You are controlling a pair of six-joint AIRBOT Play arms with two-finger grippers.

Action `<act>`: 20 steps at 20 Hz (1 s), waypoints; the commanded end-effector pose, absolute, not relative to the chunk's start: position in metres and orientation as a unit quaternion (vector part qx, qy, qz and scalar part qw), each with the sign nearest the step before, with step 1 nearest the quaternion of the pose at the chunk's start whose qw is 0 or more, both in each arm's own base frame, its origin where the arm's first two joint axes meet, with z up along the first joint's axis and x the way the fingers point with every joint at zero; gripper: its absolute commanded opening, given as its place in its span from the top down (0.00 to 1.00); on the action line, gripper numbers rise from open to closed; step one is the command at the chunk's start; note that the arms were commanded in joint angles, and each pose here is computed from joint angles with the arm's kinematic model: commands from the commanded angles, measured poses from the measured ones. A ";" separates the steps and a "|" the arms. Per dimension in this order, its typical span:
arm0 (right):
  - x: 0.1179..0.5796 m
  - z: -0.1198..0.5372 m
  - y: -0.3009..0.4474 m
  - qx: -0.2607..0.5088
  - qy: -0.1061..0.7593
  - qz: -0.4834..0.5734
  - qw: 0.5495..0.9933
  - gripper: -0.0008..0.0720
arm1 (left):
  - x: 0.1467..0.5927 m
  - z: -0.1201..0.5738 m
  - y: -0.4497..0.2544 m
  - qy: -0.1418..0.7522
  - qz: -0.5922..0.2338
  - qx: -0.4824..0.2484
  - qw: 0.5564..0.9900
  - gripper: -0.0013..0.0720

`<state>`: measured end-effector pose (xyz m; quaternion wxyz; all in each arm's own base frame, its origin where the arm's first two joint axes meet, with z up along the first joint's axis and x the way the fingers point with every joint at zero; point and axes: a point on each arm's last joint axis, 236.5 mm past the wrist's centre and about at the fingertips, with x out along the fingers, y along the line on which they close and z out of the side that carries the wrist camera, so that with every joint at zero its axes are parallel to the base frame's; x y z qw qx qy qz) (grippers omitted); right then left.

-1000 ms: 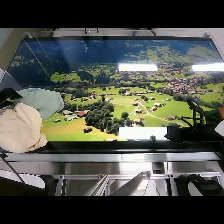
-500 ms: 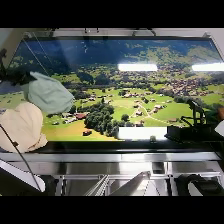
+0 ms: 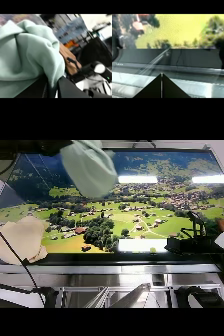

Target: Fold the shirts.

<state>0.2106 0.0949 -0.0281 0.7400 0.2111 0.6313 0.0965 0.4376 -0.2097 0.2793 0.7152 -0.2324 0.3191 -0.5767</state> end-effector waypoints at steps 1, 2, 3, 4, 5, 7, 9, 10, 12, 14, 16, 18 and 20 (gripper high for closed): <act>0.210 -0.028 0.095 0.211 0.633 0.097 0.739 0.97 | 0.394 0.259 -0.275 0.370 -0.606 -0.162 0.685 0.95; 0.210 -0.028 0.095 0.211 0.633 0.097 0.739 0.97 | 0.391 0.237 -0.287 0.404 -0.594 -0.144 0.681 0.95; 0.210 -0.028 0.095 0.211 0.633 0.097 0.739 0.97 | 0.389 0.213 -0.296 0.436 -0.581 -0.126 0.675 0.95; 0.209 -0.028 0.095 0.211 0.633 0.097 0.739 0.97 | 0.385 0.193 -0.305 0.465 -0.572 -0.112 0.666 0.95; 0.210 -0.028 0.095 0.211 0.632 0.097 0.739 0.97 | 0.381 0.170 -0.313 0.496 -0.563 -0.100 0.654 0.94; 0.210 -0.028 0.095 0.211 0.632 0.097 0.739 0.96 | 0.369 0.133 -0.325 0.546 -0.557 -0.081 0.620 0.27; 0.212 -0.027 0.096 0.214 0.630 0.098 0.741 0.95 | 0.359 0.103 -0.332 0.588 -0.553 -0.078 0.585 0.00; 0.215 -0.025 0.100 0.224 0.623 0.102 0.743 0.95 | 0.356 0.093 -0.332 0.601 -0.552 -0.078 0.572 0.00; 0.231 -0.016 0.115 0.249 0.595 0.133 0.753 0.53 | 0.362 0.072 -0.322 0.628 -0.528 -0.082 0.565 0.00; 0.247 -0.004 0.139 0.282 0.565 0.184 0.753 0.36 | 0.377 0.049 -0.294 0.655 -0.482 -0.067 0.578 0.00; 0.260 0.002 0.165 0.311 0.546 0.241 0.739 0.36 | 0.392 0.027 -0.256 0.676 -0.429 -0.063 0.596 0.00; 0.261 -0.012 0.193 0.318 0.555 0.289 0.712 0.42 | 0.387 0.005 -0.223 0.706 -0.394 -0.096 0.581 0.00; 0.253 -0.048 0.215 0.303 0.591 0.299 0.685 0.51 | 0.372 -0.023 -0.199 0.740 -0.365 -0.133 0.550 0.00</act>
